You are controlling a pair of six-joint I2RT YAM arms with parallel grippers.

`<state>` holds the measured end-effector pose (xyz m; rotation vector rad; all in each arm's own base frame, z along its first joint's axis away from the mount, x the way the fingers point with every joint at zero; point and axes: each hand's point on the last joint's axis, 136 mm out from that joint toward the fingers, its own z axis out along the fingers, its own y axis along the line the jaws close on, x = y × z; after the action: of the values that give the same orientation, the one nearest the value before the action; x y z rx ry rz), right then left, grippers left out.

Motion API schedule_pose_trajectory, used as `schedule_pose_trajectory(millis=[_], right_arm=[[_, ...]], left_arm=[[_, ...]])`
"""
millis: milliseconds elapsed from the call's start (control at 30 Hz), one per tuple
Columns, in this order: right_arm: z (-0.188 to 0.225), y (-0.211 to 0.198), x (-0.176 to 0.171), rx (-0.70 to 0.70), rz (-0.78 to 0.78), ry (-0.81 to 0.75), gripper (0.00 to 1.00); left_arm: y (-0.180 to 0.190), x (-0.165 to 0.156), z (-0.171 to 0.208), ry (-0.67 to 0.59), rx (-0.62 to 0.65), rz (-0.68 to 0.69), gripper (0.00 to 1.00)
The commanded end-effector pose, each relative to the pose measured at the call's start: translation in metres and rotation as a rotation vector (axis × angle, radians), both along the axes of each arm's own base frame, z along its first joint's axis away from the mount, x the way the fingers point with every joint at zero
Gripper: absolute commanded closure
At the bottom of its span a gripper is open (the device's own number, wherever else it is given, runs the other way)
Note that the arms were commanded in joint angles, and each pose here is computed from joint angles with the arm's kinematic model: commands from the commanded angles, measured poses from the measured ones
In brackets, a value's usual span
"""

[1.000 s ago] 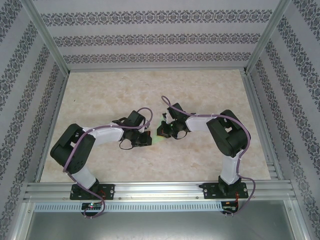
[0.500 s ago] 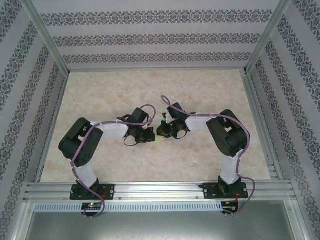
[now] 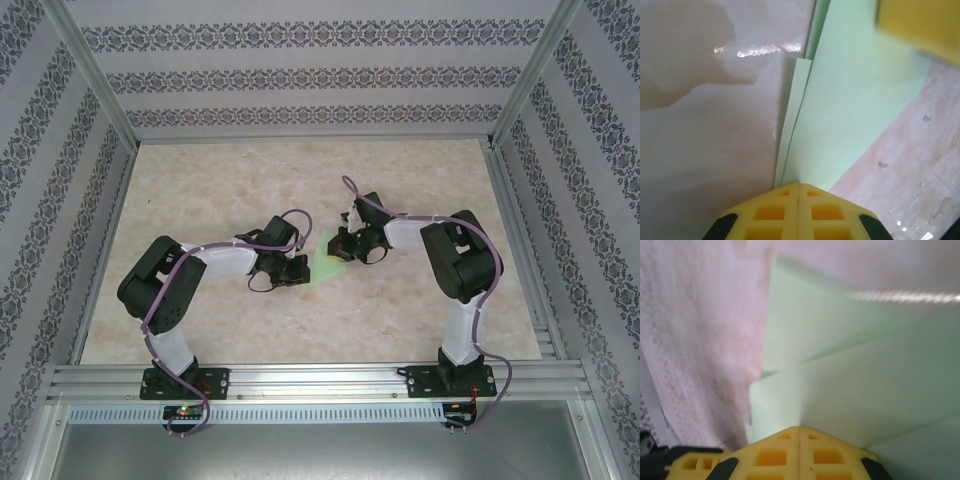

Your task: Fold a paper plane with a square sheet of paper (pick it up from the middle)

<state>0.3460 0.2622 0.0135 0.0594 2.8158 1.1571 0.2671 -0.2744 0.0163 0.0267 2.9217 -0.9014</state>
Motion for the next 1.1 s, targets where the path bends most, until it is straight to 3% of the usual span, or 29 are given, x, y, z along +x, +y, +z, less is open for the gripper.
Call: schedule_pose_trajectory(millis=[0, 233, 433, 533, 667, 833, 1067], right_arm=[[-0.021, -0.042, 0.037, -0.152, -0.099, -0.057, 0.96], [-0.014, -0.069, 0.069, -0.167, -0.16, -0.089, 0.96], [0.037, -0.066, 0.076, -0.13, -0.17, -0.178, 0.94], [0.062, -0.062, 0.064, -0.113, -0.177, -0.214, 0.91], [0.069, -0.056, 0.034, -0.104, -0.203, -0.202, 0.75], [0.063, -0.043, 0.007, -0.044, -0.273, -0.133, 0.62], [0.049, -0.011, -0.004, -0.005, -0.311, -0.053, 0.6]], left_arm=[[0.047, -0.036, -0.037, 0.143, 0.221, 0.023, 1.0], [0.043, -0.034, -0.035, 0.136, 0.205, 0.019, 1.0], [0.029, -0.021, -0.021, 0.085, 0.143, 0.004, 1.0], [0.01, -0.005, 0.003, 0.014, 0.041, -0.003, 0.98], [-0.007, 0.016, 0.042, -0.102, -0.064, 0.006, 0.83], [-0.006, 0.034, 0.05, -0.179, -0.043, 0.053, 0.77], [-0.007, 0.053, 0.034, -0.173, -0.014, 0.119, 0.76]])
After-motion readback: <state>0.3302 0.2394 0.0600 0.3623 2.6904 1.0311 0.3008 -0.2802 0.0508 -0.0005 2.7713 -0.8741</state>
